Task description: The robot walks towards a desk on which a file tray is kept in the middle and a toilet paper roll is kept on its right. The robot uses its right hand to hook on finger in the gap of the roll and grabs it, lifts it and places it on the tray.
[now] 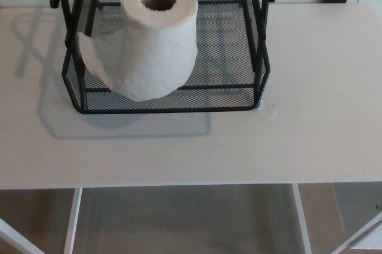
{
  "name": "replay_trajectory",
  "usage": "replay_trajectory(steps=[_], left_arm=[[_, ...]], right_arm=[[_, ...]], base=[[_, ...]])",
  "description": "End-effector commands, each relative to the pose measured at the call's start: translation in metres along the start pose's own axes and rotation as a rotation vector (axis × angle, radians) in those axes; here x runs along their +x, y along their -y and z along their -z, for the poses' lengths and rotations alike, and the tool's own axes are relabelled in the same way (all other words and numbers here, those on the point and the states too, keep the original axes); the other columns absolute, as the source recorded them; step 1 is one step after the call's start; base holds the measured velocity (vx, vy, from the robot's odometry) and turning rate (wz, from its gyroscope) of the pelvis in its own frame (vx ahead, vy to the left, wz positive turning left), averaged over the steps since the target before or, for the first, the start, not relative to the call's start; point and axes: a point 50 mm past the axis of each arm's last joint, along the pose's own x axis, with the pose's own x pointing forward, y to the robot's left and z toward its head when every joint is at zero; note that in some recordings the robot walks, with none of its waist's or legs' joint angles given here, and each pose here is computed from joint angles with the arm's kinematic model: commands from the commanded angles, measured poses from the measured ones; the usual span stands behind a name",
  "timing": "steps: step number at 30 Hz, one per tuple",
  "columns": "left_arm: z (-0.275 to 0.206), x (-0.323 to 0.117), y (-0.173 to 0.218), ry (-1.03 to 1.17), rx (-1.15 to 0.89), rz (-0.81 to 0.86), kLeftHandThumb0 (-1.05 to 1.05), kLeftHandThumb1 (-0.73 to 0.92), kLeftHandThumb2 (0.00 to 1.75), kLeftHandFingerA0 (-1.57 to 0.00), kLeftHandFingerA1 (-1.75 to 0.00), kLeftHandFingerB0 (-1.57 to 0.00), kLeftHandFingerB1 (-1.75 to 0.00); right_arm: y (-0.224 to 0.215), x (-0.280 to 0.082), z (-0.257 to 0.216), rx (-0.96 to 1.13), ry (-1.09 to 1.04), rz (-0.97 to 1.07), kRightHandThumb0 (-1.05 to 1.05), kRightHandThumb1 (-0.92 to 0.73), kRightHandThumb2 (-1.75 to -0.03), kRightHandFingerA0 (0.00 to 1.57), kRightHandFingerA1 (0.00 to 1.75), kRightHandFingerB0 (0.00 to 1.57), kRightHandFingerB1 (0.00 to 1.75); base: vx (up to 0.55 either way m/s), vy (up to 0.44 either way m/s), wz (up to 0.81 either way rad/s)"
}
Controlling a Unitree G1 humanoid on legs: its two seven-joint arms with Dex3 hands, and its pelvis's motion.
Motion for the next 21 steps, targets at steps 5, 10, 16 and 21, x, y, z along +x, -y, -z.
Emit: replay_trajectory(steps=[5,10,16,21], left_arm=[[0.006,-0.006,-0.013,0.02,-0.051,-0.055,-0.58,0.85,0.65,-0.47,-0.57,-0.3,-0.45],[0.01,-0.007,-0.015,0.004,-0.06,-0.083,-0.59,0.85,0.64,-0.47,-0.58,-0.3,-0.47],[0.012,-0.007,-0.017,-0.011,-0.124,-0.118,-0.57,0.83,0.64,-0.53,-0.62,-0.35,-0.48],[0.009,-0.007,-0.017,0.013,-0.117,-0.096,-0.56,0.84,0.64,-0.5,-0.62,-0.33,-0.49]], right_arm=[[-0.036,-0.108,0.205,1.019,-0.459,1.133,-0.64,-0.65,-0.61,0.44,0.69,0.01,0.25],[-0.066,-0.11,0.224,0.704,-0.757,0.667,-0.89,-0.74,-0.99,0.06,0.25,0.0,0.04],[-0.09,-0.102,0.23,0.35,-0.882,0.501,-0.77,-0.68,-1.0,0.27,0.54,0.0,0.12],[-0.099,-0.093,0.231,0.018,-0.968,0.285,-0.85,-0.72,-1.04,0.29,0.61,0.0,0.07]], base=[[0.0,0.0,0.0],[0.0,0.0,0.0],[0.0,0.0,0.0],[0.0,0.0,0.0]])
